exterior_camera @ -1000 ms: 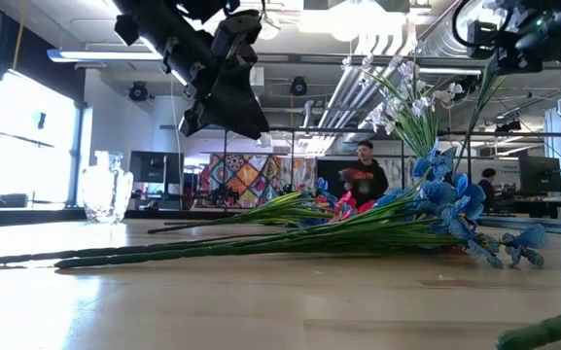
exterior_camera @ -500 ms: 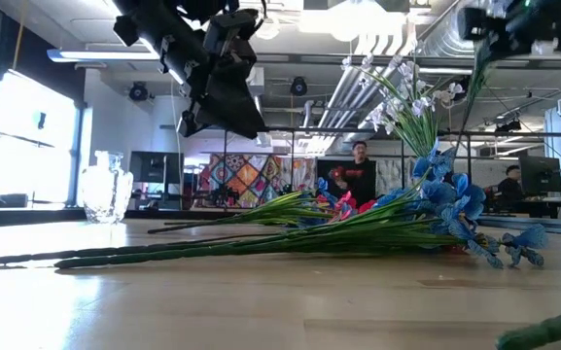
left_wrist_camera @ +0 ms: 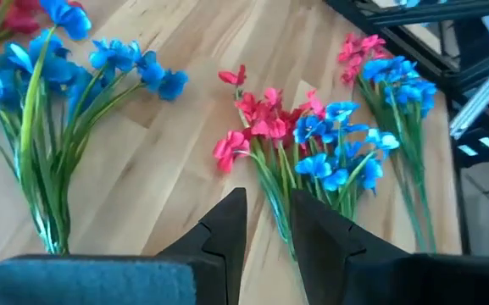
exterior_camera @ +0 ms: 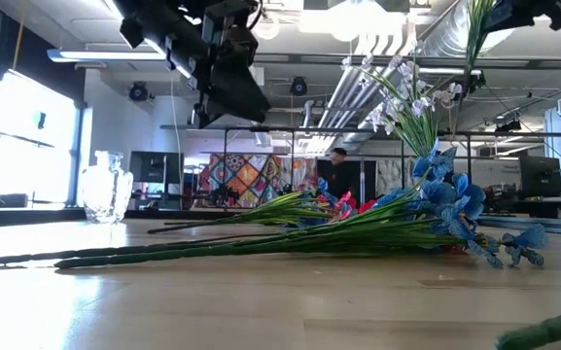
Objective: Sort flowers into vase by color
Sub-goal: Put the white flowers into the right transparent vase
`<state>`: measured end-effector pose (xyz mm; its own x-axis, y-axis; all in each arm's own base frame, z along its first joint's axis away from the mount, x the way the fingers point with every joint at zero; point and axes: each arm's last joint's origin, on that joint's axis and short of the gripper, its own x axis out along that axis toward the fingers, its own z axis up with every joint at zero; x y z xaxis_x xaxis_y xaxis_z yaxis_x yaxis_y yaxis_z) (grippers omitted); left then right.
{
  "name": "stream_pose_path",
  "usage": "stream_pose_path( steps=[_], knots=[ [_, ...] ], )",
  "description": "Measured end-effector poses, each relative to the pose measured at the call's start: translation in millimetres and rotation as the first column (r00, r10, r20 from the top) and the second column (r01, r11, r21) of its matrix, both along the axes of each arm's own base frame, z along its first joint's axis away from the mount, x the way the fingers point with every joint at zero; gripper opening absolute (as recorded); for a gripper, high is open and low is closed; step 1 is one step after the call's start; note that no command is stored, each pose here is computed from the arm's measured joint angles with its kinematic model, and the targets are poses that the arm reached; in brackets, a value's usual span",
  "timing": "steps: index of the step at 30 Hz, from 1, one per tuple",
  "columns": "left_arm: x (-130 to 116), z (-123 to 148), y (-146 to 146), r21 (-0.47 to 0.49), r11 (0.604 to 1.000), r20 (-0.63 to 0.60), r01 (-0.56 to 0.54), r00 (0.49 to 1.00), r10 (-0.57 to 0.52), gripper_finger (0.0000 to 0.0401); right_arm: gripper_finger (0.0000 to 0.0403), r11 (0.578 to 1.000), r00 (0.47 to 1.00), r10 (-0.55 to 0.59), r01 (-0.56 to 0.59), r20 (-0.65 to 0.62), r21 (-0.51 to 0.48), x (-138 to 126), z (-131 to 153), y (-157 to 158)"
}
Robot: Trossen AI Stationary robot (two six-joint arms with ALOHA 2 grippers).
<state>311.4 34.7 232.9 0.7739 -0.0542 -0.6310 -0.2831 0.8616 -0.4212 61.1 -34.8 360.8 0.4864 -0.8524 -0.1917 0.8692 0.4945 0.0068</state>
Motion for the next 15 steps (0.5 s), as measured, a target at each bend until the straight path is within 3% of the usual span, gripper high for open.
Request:
stream_pose_path(
  steps=[8,11,15],
  knots=[
    [1,3,7,-0.01,1.0,0.037,0.013,0.999,-0.013,0.0078,0.0,0.999,0.997,-0.016,0.019,-0.07,0.043,43,-33,-14],
    [0,4,6,-0.036,0.998,0.035,0.043,0.998,-0.042,0.0078,0.0,0.994,0.982,-0.108,0.111,-0.155,0.005,49,-37,-20],
    [-2,3,3,-0.023,0.998,0.02,0.061,0.998,-0.061,0.0078,0.0,0.984,0.973,-0.177,0.174,-0.151,-0.032,44,-32,-27]
  ],
)
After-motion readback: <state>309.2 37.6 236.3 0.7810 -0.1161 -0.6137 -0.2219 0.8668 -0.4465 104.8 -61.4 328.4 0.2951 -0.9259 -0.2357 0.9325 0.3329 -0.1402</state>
